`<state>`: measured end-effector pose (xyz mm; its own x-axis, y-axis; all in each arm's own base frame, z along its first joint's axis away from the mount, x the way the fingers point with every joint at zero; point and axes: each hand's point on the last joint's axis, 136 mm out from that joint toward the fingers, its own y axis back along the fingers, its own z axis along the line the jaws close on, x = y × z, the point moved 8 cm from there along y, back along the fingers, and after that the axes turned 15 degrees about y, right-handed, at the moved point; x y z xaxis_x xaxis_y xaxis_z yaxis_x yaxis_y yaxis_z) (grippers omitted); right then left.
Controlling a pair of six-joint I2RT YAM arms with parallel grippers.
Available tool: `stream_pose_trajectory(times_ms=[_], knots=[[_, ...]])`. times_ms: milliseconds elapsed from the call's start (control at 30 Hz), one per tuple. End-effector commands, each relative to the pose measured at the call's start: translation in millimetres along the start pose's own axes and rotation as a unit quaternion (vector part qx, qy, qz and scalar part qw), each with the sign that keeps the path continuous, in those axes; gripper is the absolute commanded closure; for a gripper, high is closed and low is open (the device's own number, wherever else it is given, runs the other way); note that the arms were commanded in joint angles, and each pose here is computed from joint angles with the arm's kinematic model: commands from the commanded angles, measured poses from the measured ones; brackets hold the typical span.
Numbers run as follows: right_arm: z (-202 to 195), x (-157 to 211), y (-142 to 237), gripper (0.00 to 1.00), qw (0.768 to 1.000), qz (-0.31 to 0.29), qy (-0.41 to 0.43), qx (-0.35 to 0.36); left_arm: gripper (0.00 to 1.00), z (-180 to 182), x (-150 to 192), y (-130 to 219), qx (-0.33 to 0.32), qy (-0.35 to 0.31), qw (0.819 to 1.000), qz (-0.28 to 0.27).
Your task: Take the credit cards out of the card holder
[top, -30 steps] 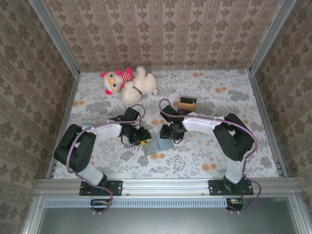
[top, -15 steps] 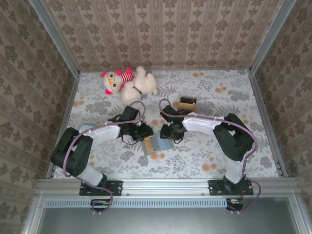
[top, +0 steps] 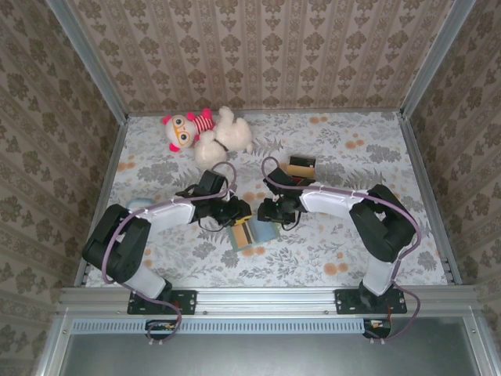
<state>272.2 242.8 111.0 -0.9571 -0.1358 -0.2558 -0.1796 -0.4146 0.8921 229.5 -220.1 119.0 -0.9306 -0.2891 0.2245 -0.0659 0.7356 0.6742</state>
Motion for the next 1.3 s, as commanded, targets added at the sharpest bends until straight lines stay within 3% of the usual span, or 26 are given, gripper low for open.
stream_pose_trajectory(times_ms=[0, 367, 533, 633, 867, 1267], knots=[[7.9, -7.8, 22.9, 0.51, 0.999, -0.038, 0.0, -0.035, 0.71, -7.6, 0.2, -2.9, 0.008, -0.001, 1.0, 0.009], [-2.2, -11.3, 52.4, 0.51, 0.995, -0.092, -0.006, -0.032, 0.55, -33.8, 1.4, 0.4, 0.064, -0.015, 0.998, 0.018], [3.3, -13.9, 57.7, 0.5, 0.995, -0.091, 0.027, -0.029, 0.4, -21.4, -1.4, 11.6, 0.023, 0.01, 0.999, -0.031], [7.8, -13.1, 51.1, 0.51, 0.997, -0.066, 0.04, -0.027, 0.39, -8.8, -2.0, 17.2, -0.01, 0.033, 0.998, -0.052], [16.3, -8.3, 21.1, 0.68, 0.998, 0.002, 0.051, -0.024, 0.53, 5.6, -0.5, 8.4, -0.024, 0.073, 0.995, -0.056], [5.6, -1.0, -6.0, 0.69, 0.998, 0.047, 0.039, 0.023, 0.68, 16.6, -0.8, -12.5, -0.051, 0.082, 0.995, -0.031]])
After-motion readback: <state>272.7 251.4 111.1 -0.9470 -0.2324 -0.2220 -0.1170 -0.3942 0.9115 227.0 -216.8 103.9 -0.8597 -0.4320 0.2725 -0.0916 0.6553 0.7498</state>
